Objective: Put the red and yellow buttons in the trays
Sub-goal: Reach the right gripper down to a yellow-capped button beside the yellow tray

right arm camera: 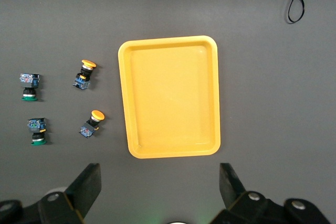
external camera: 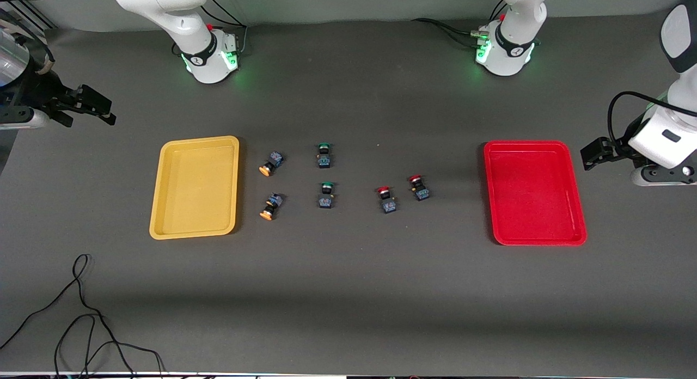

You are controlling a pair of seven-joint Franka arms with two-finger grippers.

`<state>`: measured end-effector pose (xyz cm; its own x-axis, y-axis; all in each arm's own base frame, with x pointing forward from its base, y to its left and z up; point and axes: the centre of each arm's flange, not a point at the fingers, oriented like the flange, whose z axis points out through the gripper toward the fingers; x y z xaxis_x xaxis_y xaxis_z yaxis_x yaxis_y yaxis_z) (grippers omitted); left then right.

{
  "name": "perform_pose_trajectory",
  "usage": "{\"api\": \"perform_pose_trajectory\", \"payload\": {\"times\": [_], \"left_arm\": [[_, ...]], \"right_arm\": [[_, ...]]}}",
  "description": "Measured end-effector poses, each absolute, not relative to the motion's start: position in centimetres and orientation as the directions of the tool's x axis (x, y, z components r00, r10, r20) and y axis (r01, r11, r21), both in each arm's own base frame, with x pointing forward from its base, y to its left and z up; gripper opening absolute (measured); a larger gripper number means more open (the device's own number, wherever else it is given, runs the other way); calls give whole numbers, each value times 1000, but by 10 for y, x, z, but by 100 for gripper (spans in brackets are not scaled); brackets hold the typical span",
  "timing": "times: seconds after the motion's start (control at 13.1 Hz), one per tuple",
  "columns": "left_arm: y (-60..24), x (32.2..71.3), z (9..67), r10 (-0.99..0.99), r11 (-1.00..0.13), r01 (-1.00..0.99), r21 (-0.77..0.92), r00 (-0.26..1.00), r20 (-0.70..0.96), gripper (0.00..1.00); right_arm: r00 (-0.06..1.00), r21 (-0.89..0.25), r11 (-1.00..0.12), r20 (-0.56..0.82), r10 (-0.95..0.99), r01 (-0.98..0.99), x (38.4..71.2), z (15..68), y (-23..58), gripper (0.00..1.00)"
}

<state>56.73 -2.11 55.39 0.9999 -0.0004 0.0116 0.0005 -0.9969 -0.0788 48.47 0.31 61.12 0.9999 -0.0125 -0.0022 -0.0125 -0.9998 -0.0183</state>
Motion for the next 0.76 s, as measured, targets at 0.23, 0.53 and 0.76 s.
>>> {"api": "perform_pose_trajectory", "payload": {"times": [0.23,0.53,0.76], "left_arm": [[-23,567,556,-5,-997,-5,-78,1000,-1,100],[-19,562,555,7,-996,3,-85,999,-50,100],[-1,562,556,35,-996,31,-87,998,-49,100]], "right_arm": [[1000,-18,-1000,-5,-7,-7,487,610,6,100],[996,-27,-998,-70,-54,-56,507,571,59,100],[964,-30,-969,-108,-243,-247,517,509,154,100]]}}
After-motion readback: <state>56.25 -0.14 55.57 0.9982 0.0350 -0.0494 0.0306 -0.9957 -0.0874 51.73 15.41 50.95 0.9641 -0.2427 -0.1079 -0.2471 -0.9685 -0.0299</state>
